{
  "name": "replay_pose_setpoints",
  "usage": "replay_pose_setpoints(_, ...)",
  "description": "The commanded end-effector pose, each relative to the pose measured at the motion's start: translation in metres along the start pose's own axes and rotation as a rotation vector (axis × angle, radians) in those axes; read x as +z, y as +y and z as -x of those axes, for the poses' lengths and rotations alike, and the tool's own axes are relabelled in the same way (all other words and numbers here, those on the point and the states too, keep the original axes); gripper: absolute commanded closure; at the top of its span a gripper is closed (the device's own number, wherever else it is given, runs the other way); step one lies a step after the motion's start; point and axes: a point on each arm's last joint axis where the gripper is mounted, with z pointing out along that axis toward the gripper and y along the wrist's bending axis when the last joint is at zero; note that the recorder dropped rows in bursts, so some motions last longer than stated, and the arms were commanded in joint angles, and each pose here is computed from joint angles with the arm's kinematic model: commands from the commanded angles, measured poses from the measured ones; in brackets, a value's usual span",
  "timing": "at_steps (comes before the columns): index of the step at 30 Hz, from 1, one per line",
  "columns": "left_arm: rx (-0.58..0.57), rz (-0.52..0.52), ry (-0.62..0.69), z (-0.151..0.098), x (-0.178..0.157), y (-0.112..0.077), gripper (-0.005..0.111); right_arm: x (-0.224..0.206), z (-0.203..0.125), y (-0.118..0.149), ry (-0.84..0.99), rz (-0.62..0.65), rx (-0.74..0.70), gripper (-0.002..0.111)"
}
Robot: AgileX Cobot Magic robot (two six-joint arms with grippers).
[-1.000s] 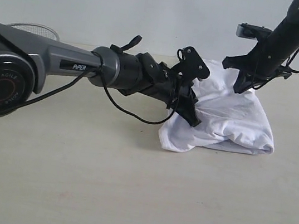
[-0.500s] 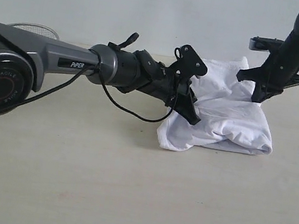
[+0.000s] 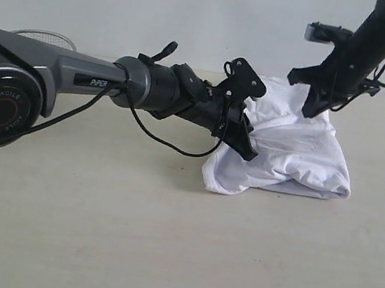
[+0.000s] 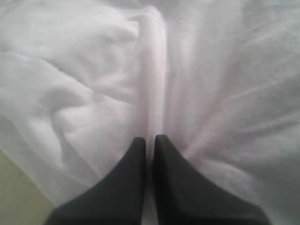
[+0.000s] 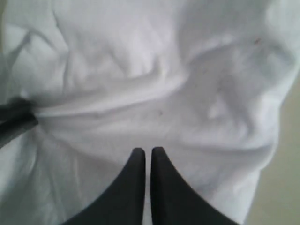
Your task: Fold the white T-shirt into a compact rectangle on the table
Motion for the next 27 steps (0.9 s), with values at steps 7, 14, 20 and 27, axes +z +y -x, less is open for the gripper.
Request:
replay_pose_setpoints(7,-0.049,-0.009,0.005,-0.003,0.002,0.000,0.102,0.014,-0.041,0.017,0.160,-0.010,-0.022,0.109)
replay_pose_setpoints(14,-0.049,-0.016,0.007,-0.003,0.002,0.000,0.102,0.030,-0.060,-0.007,0.198,-0.132,0.042,0.109)
replay_pose_setpoints(20,-0.049,-0.022,0.009,-0.003,0.002,-0.001,0.102,-0.003,-0.064,-0.036,0.172,-0.219,0.116,0.109)
replay_pose_setpoints(27,-0.046,-0.022,0.010,-0.003,0.002,-0.001,0.102,-0.050,-0.058,-0.001,0.067,-0.021,0.036,0.109)
